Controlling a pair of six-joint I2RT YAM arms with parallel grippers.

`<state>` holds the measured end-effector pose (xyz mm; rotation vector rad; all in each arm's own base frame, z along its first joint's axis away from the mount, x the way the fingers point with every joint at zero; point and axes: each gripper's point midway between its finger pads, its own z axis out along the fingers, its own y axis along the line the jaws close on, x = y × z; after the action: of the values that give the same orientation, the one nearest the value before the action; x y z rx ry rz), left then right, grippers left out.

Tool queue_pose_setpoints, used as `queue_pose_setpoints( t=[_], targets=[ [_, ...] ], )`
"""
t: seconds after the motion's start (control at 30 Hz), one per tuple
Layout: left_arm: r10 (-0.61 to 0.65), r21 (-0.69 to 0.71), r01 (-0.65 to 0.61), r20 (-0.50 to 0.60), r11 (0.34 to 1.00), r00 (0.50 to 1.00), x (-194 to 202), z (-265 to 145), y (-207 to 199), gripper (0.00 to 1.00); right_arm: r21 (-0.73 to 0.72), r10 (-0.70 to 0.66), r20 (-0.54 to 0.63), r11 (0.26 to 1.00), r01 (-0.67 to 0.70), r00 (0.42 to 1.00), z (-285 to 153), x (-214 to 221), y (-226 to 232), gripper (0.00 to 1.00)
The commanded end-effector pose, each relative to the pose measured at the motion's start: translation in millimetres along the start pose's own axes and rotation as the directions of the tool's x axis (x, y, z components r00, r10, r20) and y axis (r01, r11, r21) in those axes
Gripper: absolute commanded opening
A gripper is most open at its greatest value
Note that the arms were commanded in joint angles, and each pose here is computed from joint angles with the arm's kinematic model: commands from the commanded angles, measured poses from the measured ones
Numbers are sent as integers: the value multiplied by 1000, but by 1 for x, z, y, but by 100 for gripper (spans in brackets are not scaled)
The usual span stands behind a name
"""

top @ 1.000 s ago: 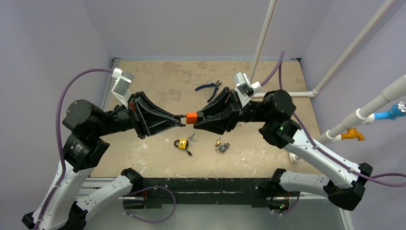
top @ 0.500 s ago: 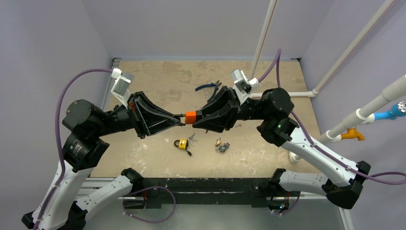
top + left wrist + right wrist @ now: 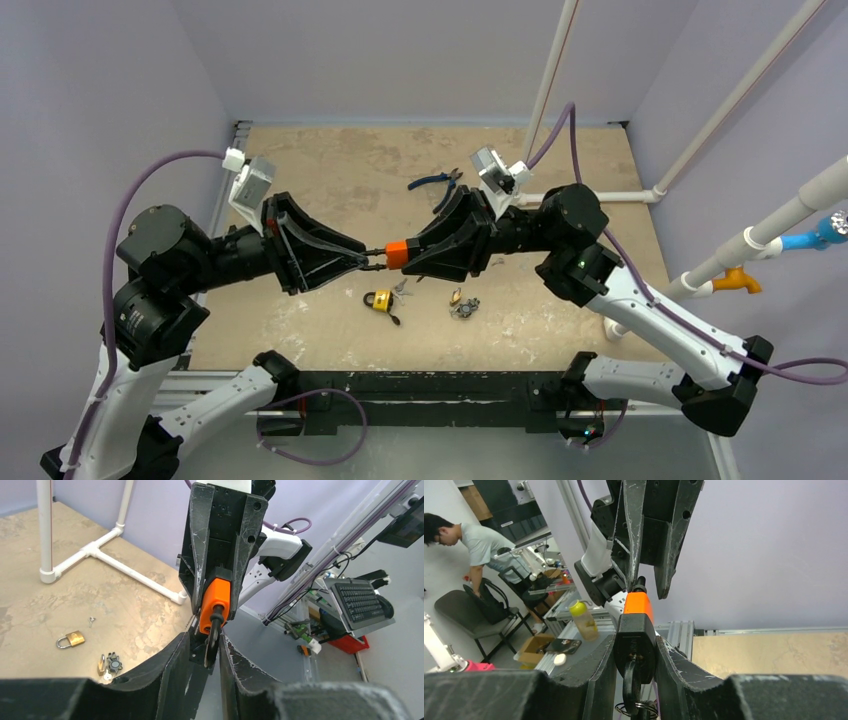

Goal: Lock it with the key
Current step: Lock the lock.

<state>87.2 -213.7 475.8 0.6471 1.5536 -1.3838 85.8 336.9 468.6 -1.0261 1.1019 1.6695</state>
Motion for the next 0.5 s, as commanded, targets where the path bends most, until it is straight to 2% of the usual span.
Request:
queue_pose_setpoints(
  t=[0.0,0.47],
  targets=[
    [69,-16,-69,-4,997,998,-2,-7,-2,28,-24,-21,54,999,22,998,-6,-18,19,0],
    [60,27,-58,-64,998,996,12,-5,-3,23,19,8,84,1000,-10,996,-5,-20,10,0]
  ],
)
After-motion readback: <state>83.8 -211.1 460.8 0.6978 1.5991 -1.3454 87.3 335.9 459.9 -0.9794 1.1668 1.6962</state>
